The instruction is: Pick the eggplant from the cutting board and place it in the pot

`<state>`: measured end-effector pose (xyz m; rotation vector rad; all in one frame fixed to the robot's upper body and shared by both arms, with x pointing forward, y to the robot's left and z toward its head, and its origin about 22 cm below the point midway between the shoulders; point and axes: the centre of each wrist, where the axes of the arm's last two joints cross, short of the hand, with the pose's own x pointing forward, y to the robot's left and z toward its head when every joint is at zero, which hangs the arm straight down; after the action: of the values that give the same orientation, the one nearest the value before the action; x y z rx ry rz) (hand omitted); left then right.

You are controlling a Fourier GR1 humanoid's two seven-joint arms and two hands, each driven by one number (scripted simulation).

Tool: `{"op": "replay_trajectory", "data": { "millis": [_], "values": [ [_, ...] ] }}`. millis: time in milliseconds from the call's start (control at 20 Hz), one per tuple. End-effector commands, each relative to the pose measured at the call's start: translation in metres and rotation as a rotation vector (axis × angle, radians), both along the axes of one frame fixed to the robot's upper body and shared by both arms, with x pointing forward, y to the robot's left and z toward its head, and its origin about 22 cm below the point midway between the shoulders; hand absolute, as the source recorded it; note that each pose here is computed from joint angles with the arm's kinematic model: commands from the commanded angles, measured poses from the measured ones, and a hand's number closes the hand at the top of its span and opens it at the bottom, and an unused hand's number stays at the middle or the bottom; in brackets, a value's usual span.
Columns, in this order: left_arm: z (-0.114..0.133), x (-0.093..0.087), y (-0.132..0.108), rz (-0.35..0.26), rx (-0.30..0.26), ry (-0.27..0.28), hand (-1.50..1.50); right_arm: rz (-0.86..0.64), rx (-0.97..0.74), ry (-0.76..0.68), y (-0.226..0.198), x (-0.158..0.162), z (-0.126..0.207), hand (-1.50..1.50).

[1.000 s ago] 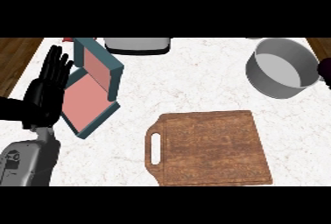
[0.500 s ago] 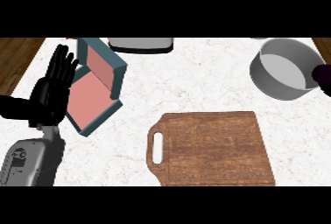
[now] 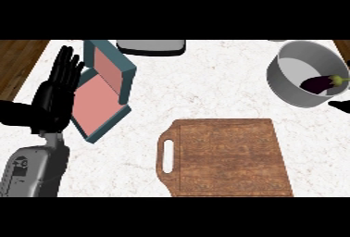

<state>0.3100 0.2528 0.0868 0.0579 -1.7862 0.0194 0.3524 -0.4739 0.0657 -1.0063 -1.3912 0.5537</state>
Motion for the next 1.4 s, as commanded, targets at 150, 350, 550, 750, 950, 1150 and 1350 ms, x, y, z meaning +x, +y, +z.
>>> {"op": "replay_trajectory", "data": {
  "millis": [150, 350, 550, 750, 950, 1150, 1350],
  "values": [
    [-0.008, -0.006, 0.006, 0.014, 0.008, 0.002, 0.00, 0.070, 0.168, -0.209, -0.002, 0.003, 0.007, -1.50],
    [-0.011, -0.003, 0.010, 0.033, 0.001, 0.001, 0.00, 0.018, 0.360, -0.269, -0.014, 0.005, 0.032, -1.50],
    [-0.009, -0.005, 0.002, 0.014, 0.002, 0.011, 0.00, -0.034, 0.496, -0.314, -0.027, 0.000, 0.047, -1.50],
    [-0.008, -0.005, 0.003, 0.004, 0.005, 0.021, 0.00, -0.078, 0.548, -0.399, -0.052, -0.031, 0.030, -1.50],
    [-0.009, -0.009, 0.000, 0.014, -0.015, 0.006, 0.00, -0.103, 0.572, -0.466, -0.073, -0.057, 0.025, -1.50],
    [-0.001, -0.004, 0.010, 0.002, 0.006, 0.008, 0.00, -0.106, 0.604, -0.498, -0.090, -0.074, 0.033, -1.50],
    [-0.004, -0.005, -0.001, 0.001, -0.008, 0.002, 0.00, -0.130, 0.593, -0.533, -0.116, -0.104, 0.048, -1.50]
  ]
}}
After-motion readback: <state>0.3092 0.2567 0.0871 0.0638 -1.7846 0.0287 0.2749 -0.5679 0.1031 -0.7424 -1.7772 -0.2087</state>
